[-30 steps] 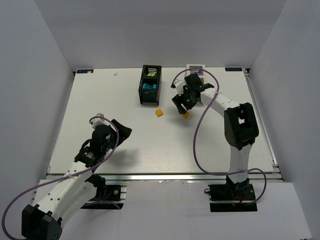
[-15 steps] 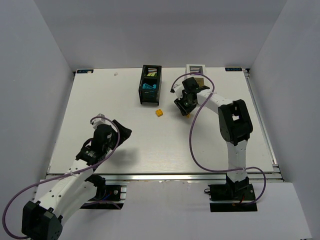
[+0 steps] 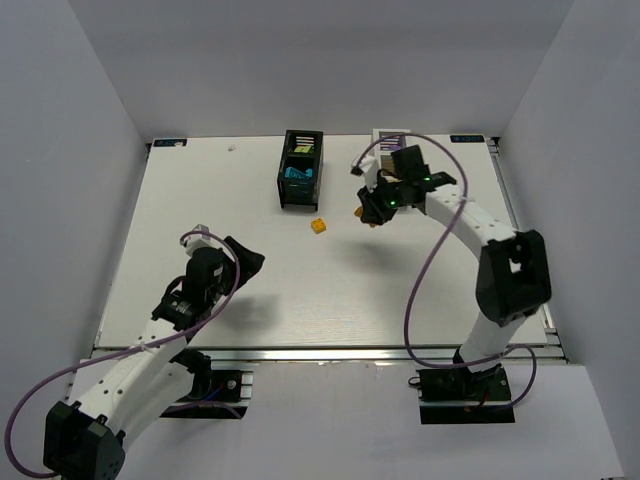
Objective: Sort the legos into containers by color
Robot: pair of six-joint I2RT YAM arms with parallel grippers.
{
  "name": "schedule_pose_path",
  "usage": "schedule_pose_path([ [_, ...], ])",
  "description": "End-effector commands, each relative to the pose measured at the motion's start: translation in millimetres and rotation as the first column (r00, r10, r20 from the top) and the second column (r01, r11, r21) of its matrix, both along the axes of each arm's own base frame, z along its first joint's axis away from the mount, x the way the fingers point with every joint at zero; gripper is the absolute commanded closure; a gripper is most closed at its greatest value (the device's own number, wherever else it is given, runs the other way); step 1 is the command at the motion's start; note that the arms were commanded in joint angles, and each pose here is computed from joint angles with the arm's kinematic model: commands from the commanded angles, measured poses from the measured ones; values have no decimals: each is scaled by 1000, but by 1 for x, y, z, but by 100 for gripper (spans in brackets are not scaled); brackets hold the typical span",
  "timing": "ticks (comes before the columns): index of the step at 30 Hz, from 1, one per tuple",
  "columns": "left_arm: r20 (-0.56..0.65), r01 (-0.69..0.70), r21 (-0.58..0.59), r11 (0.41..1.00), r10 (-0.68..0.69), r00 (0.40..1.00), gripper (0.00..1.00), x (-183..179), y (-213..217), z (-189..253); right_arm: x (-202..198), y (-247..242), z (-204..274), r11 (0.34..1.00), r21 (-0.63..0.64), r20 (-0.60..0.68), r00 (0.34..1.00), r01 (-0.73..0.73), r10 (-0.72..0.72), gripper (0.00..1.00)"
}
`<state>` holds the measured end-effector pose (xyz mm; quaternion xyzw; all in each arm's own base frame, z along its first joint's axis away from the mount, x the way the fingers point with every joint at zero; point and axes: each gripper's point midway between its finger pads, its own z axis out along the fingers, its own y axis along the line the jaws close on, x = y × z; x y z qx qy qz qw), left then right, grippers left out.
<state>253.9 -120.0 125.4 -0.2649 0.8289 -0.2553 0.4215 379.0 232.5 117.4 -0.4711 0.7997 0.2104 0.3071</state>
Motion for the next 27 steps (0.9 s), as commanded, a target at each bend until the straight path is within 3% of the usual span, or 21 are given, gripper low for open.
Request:
schedule_pose_path([
  [1, 40, 21, -18, 1000, -21, 999, 16, 5, -6, 10, 9, -6, 58, 985, 167, 169, 986, -39, 10, 100],
  [6, 38, 24, -19, 1000, -23, 999, 16, 6, -7, 8, 41, -33, 99, 967, 248, 303, 945, 52, -128, 100],
  [11, 43, 25, -19, 1000, -24, 999, 16, 6, -7, 9, 76, -64, 120, 932, 316, 319, 906, 175, -278, 100],
  [27, 37, 27, -22, 999, -26, 999, 15, 6, -8, 5, 155, -73, 114, 884, 368, 301, 863, 289, -407, 100],
])
